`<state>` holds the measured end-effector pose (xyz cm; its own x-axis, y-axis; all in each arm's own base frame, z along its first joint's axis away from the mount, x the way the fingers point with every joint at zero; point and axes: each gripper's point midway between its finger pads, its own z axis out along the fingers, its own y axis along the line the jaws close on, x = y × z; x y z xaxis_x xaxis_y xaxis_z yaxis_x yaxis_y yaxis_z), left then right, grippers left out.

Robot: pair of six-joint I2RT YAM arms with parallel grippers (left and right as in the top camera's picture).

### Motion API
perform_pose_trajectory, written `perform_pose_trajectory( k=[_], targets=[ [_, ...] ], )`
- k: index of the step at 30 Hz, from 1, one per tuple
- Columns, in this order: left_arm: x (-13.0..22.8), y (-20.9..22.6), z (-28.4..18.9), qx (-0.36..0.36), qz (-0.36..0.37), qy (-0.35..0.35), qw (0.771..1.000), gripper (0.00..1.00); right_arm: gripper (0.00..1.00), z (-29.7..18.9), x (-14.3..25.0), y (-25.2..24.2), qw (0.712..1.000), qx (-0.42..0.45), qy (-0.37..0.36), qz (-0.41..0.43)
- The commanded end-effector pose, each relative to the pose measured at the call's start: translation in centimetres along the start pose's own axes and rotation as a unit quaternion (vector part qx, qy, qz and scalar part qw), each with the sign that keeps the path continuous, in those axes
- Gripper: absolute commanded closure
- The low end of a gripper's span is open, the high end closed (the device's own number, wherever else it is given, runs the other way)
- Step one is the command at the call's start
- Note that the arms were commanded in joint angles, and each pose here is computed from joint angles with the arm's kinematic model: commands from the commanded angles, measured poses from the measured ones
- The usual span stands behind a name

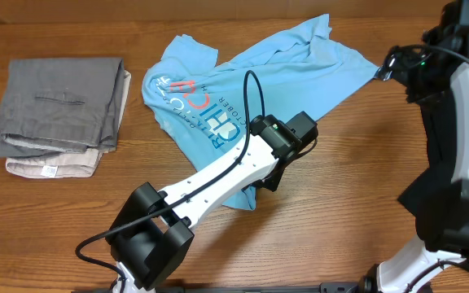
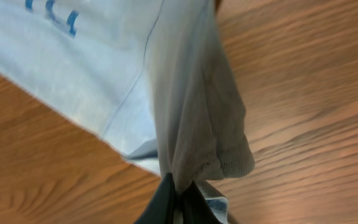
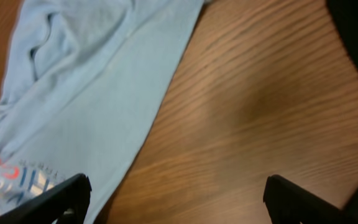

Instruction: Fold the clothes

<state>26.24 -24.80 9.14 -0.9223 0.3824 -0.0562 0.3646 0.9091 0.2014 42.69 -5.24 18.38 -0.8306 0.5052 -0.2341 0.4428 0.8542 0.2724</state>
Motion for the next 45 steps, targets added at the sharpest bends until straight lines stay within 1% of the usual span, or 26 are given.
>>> perform_pose_trajectory(
  k=[1, 5, 7, 8, 10, 18, 21, 25, 28, 31, 34, 36, 39, 41, 45],
  targets=[
    [0.3, 0.8, -1.1, -0.008, -0.001, -0.001, 1.0, 0.96, 0.09, 3.8, 0.8, -0.6, 0.999, -0.004, 0.03, 0.014],
    [1.0, 2.1, -2.3, -0.023, -0.013, -0.004, 1.0, 0.96, 0.15, 5.4, 0.2, -0.6, 1.0, -0.01, 0.023, 0.012],
    [1.1, 2.3, -2.8, -0.023, -0.015, -0.008, 1.0, 0.96, 0.2, 5.8, 0.2, -1.1, 1.0, 0.003, 0.023, 0.016],
    [1.1, 2.4, -2.9, -0.022, -0.016, -0.01, 1.0, 0.96, 0.21, 6.1, 0.3, -1.6, 0.999, 0.016, 0.024, 0.026],
    [1.1, 2.4, -3.0, -0.021, -0.015, -0.011, 1.0, 0.96, 0.21, 7.0, 0.3, -2.7, 0.998, 0.043, 0.024, 0.041],
    [1.9, 3.1, -3.0, -0.039, -0.011, 0.003, 0.999, 0.96, 0.21, 10.9, -2.2, -3.7, 0.998, 0.041, -0.01, 0.044],
    [2.1, 3.2, -3.0, -0.041, -0.017, 0.008, 0.999, 0.96, 0.21, 11.8, -2.6, -4.2, 0.998, 0.046, -0.013, 0.047],
    [2.1, 3.3, -3.0, -0.042, -0.017, 0.008, 0.999, 0.96, 0.21, 12.7, -1.8, -4.7, 0.996, 0.047, 0.009, 0.075],
    [2.0, 3.2, -3.0, -0.041, -0.017, 0.005, 0.999, 0.96, 0.17, 13.5, -1.0, -5.3, 0.993, 0.054, 0.028, 0.097],
    [2.0, 3.2, -3.0, -0.04, -0.017, 0.004, 0.999, 0.96, 0.16, 14.3, -1.3, -5.7, 0.993, 0.049, 0.027, 0.102],
    [1.9, 3.2, -3.0, -0.04, -0.018, 0.003, 0.999, 0.96, 0.16, 15.5, -2.6, -6.1, 0.994, 0.037, 0.009, 0.104],
    [1.9, 3.1, -3.0, -0.039, -0.019, 0.002, 0.999, 0.96, 0.19, 16.1, -3.4, -6.4, 0.996, 0.038, -0.006, 0.086],
    [1.9, 3.1, -3.0, -0.038, -0.022, 0.002, 0.999, 0.96, 0.2, 16.4, -4.8, -7.5, 0.995, 0.069, -0.038, 0.057],
    [1.9, 3.1, -3.0, -0.038, -0.022, 0.002, 0.999, 0.96, 0.2, 16.2, -5.6, -8.3, 0.992, 0.095, -0.058, 0.055],
    [1.9, 3.1, -3.0, -0.038, -0.022, 0.002, 0.999, 0.96, 0.21, 16.3, -6.7, -7.9, 0.993, 0.084, -0.077, 0.04]
  ],
)
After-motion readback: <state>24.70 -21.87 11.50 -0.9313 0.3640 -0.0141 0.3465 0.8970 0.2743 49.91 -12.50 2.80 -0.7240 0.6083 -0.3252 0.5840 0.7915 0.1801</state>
